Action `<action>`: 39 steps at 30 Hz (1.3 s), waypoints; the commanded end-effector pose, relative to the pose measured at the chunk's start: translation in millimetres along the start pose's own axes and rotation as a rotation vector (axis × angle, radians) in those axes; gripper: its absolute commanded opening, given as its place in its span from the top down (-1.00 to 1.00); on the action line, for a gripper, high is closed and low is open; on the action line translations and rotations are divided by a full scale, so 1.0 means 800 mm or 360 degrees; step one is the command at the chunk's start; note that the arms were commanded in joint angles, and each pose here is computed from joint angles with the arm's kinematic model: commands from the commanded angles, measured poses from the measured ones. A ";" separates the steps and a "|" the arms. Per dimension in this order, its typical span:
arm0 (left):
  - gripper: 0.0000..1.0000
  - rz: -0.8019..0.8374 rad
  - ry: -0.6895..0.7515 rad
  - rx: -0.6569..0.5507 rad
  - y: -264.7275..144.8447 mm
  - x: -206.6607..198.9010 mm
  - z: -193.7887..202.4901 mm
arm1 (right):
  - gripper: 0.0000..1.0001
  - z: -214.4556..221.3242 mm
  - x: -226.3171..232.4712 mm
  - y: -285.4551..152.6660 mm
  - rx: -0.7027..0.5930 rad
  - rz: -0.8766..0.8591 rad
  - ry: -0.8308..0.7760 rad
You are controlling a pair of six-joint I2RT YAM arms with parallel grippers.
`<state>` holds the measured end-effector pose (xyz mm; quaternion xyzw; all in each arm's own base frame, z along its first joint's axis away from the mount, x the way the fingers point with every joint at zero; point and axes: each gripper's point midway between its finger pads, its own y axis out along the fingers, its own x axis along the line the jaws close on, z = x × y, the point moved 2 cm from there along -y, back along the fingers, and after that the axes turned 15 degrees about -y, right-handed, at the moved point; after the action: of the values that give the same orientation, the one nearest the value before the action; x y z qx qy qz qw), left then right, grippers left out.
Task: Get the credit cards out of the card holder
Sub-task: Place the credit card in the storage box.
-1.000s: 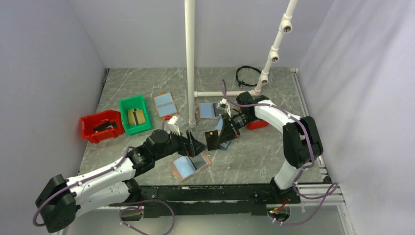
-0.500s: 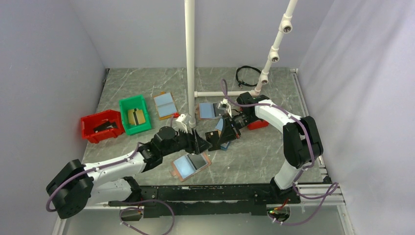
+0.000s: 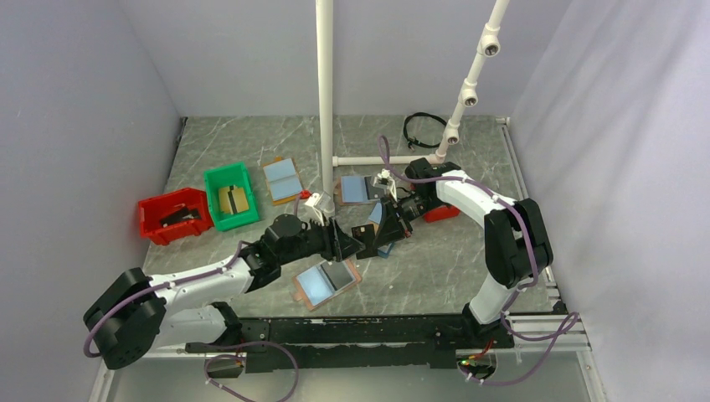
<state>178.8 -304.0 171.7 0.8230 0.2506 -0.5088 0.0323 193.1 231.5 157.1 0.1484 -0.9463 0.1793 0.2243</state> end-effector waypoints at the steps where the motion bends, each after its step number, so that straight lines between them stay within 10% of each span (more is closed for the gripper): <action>1: 0.00 0.0123 0.0042 -0.0044 0.006 -0.028 -0.017 | 1.00 -0.025 0.003 -0.005 -0.0081 -0.0014 -0.0134; 4: 0.21 0.0126 0.0049 -0.0036 0.007 -0.028 -0.016 | 1.00 -0.025 0.003 -0.005 -0.0082 -0.0016 -0.0136; 8: 0.99 0.0135 0.0068 -0.0008 0.009 -0.029 -0.014 | 1.00 -0.025 0.004 -0.005 -0.0091 -0.0021 -0.0137; 20: 1.00 -0.0312 0.0005 0.0027 -0.050 0.024 0.000 | 0.02 -0.022 -0.015 -0.014 0.0038 0.0268 -0.0126; 32: 1.00 -0.1560 -0.0208 -0.0473 -0.226 0.106 -0.037 | -0.03 -0.025 -0.018 -0.021 0.0074 0.0369 -0.0172; 39: 1.00 -0.1733 0.0047 -0.0696 -0.250 0.106 -0.108 | -0.02 -0.025 -0.017 -0.021 0.0073 0.0371 -0.0169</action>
<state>169.1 -109.7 163.3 0.5782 0.6730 -0.4550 -0.0754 215.1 226.2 165.0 0.0566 -0.9574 0.2270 0.1692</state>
